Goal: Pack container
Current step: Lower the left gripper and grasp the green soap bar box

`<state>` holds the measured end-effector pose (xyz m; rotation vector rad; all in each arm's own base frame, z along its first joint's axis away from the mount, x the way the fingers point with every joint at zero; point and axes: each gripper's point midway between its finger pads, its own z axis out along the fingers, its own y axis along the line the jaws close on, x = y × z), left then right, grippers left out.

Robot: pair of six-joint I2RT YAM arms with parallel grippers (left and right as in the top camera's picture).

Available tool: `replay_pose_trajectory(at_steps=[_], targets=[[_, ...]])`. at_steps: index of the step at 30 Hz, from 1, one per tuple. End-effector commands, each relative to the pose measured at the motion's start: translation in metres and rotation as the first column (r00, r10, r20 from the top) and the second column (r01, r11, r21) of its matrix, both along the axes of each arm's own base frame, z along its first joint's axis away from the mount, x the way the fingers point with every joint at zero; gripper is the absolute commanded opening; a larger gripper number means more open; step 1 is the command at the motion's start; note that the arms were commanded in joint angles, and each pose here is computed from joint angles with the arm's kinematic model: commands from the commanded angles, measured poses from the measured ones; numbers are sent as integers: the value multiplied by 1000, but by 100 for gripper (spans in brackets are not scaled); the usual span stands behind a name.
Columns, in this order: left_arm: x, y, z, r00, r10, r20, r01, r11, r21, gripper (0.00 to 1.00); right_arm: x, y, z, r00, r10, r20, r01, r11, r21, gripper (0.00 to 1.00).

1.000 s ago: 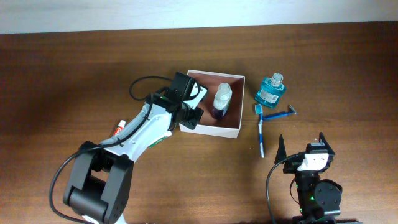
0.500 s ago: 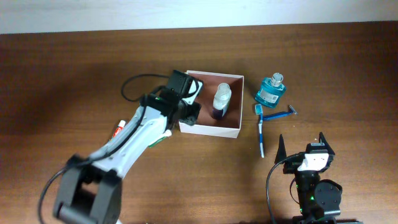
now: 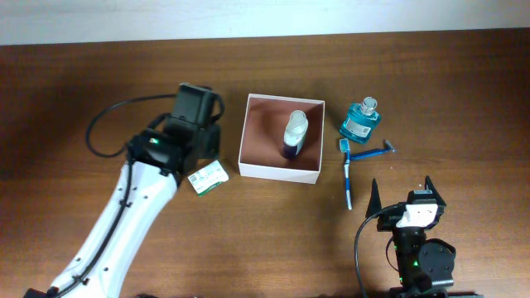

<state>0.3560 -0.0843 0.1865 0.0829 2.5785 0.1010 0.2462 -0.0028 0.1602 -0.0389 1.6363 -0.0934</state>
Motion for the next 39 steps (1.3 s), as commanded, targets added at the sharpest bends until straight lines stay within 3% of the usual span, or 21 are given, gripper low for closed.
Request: replay_pose_trajectory(at_steps=[1, 3, 12, 16, 19, 25, 28, 33, 39], targets=[[-12, 13, -6, 996, 57, -65, -58, 998, -26, 58, 0, -1, -3, 1000, -6, -5, 6, 1000, 1, 99], [-17, 24, -9, 992, 84, -96, -85, 996, -10, 99, 0, -1, -3, 1000, -6, -5, 6, 1000, 1, 99], [-33, 40, -46, 972, 109, -209, -128, 988, -83, 98, 0, -1, -3, 1000, -6, -5, 6, 1000, 1, 99], [-34, 36, -66, 975, -70, -210, 64, 997, -34, 97, 0, -1, -3, 1000, -6, -5, 6, 1000, 1, 99], [-34, 24, -78, 951, -235, -199, 231, 972, -44, 98, 0, -1, -3, 1000, -6, -5, 6, 1000, 1, 99], [-24, 18, -93, 898, -417, -140, 423, 906, 16, 99, 0, -1, -3, 1000, -6, -5, 6, 1000, 1, 99], [-18, 9, -100, 843, -526, -114, 533, 846, 32, 99, 0, -1, -3, 1000, -6, -5, 6, 1000, 1, 99], [-23, -2, -131, 686, -705, -182, 720, 693, 29, 99, 0, -1, -3, 1000, -5, -5, 5, 1000, 1, 99], [-35, -1, -179, 608, -737, -296, 762, 646, -44, 99, 0, -1, -3, 1000, -6, -5, 6, 1000, 1, 99]])
